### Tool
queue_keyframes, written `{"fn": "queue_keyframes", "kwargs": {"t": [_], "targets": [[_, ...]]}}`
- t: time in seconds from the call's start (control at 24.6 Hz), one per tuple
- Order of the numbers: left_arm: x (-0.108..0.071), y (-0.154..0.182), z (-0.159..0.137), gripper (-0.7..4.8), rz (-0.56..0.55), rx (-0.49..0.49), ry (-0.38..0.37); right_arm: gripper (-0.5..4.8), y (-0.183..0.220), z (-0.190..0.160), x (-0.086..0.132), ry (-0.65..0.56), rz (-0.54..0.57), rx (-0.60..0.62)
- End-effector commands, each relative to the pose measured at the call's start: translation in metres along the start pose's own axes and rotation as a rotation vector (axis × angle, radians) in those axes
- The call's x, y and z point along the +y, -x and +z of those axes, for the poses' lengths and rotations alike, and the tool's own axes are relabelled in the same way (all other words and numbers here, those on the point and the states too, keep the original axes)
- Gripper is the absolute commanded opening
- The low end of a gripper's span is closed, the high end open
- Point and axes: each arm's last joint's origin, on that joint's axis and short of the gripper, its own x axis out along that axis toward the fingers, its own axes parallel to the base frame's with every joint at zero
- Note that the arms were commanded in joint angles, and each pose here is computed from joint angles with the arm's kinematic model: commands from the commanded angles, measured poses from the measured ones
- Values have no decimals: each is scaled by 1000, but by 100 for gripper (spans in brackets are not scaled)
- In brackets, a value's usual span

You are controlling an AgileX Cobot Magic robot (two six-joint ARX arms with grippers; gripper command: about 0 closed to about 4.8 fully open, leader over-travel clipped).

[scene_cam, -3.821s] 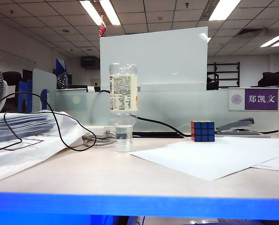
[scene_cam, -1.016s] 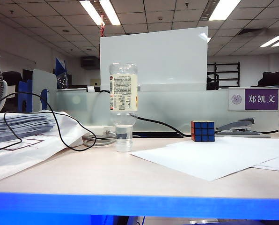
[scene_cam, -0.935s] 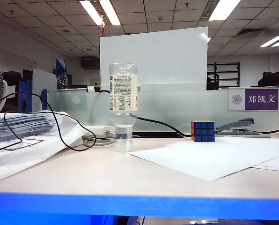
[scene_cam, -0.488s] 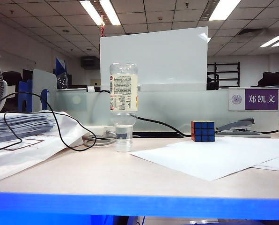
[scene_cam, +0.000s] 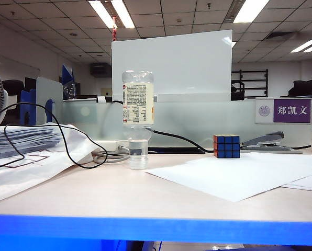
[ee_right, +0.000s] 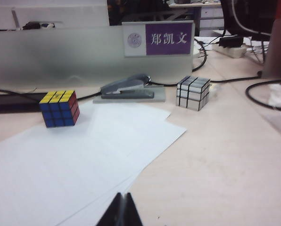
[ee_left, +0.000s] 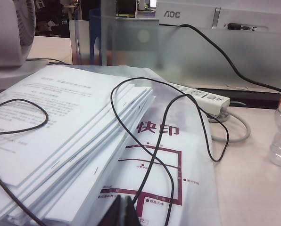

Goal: Flip the plastic bottle upside down.

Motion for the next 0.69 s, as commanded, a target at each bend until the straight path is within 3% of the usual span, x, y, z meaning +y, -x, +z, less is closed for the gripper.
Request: {"fn": "queue_keyframes", "kwargs": {"t": [0.04,0.69], "targets": [[0,0,2,-5,-3,-21,-1,-9,0,1,0,-24,4,-25],[0,0,2,-5,-3,-21,-1,-9,-3,-11,0,-49,7,7]]}}
